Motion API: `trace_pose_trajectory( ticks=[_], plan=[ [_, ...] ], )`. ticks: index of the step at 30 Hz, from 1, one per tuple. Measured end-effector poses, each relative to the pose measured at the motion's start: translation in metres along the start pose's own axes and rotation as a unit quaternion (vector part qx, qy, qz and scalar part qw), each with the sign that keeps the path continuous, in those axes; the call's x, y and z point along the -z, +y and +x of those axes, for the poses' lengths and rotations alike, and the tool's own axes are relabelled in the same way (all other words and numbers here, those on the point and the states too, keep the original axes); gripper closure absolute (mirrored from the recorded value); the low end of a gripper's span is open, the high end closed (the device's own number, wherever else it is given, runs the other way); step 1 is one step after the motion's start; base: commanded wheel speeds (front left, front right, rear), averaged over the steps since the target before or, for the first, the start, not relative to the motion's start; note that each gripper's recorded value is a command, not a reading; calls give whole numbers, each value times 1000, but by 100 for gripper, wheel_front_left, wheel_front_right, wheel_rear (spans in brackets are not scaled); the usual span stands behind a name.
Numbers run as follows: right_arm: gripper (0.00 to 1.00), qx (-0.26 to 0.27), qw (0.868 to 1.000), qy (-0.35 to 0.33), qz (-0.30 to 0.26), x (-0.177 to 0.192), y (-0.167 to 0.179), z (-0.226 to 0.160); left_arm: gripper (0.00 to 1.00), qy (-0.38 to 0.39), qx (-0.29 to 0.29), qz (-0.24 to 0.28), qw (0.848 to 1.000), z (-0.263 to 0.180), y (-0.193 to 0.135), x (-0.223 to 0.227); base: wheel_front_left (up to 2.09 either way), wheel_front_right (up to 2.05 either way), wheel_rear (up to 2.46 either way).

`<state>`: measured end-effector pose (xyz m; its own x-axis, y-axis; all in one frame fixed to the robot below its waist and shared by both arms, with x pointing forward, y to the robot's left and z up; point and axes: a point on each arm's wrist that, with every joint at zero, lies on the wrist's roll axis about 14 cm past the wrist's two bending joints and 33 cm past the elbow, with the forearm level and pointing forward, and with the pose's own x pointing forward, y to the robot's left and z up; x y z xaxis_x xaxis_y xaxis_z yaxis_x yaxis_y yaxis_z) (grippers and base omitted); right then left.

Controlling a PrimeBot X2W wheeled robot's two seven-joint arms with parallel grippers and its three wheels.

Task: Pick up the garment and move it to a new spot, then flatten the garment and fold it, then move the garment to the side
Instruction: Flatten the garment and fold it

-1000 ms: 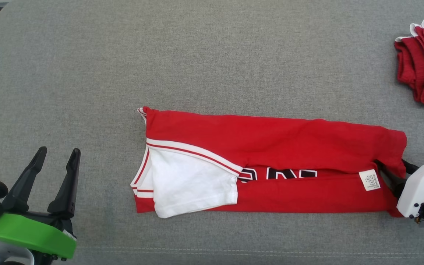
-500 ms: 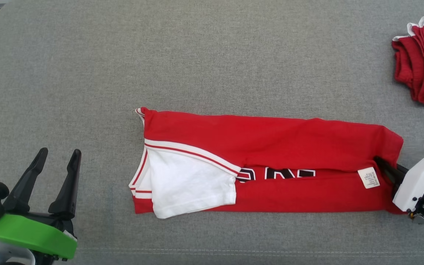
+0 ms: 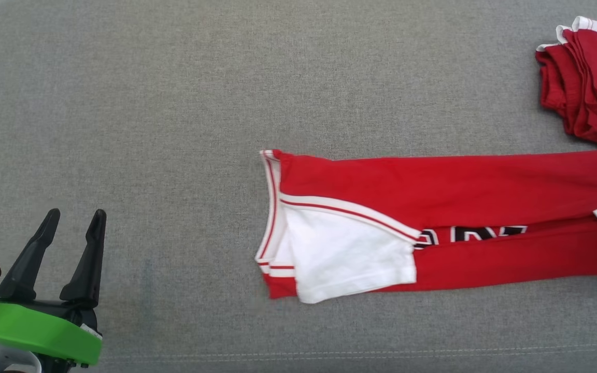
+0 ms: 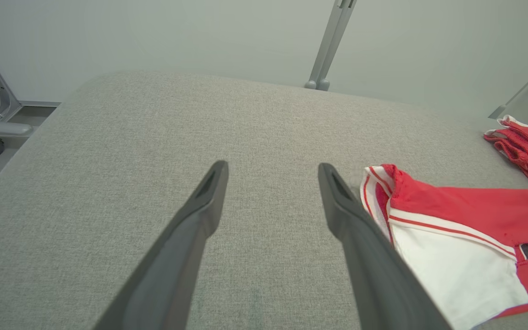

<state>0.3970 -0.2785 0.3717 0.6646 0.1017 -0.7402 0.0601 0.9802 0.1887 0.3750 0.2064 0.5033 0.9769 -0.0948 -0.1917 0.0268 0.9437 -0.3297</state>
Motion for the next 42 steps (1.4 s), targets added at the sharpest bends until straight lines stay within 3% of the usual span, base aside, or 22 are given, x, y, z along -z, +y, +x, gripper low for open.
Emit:
trace_pose_trajectory(
  ticks=[3,5,11,15,19,33,42],
  plan=[
    [100,50,999,3,-16,-9,-36,-11,0,2,2,-5,1000,2,-1,1,0,0,0],
    [100,55,998,-10,-8,-19,-42,-14,0,3,3,-6,1000,3,-2,2,0,0,0],
    [100,-109,993,-42,-1,-37,54,-11,0,8,4,-12,1000,7,-2,5,0,0,0],
    [100,-219,973,-65,-35,-54,122,-25,0,17,14,-9,1000,9,-5,8,0,0,0],
    [100,-287,953,-70,-64,-54,169,-37,0,17,26,1,1000,14,-7,5,0,0,0],
    [100,-393,910,-22,-128,2,266,-38,0,23,22,12,999,29,1,5,0,0,0],
    [100,-414,899,-17,-139,14,298,-35,0,24,30,14,999,35,-1,5,0,0,0]
  ],
)
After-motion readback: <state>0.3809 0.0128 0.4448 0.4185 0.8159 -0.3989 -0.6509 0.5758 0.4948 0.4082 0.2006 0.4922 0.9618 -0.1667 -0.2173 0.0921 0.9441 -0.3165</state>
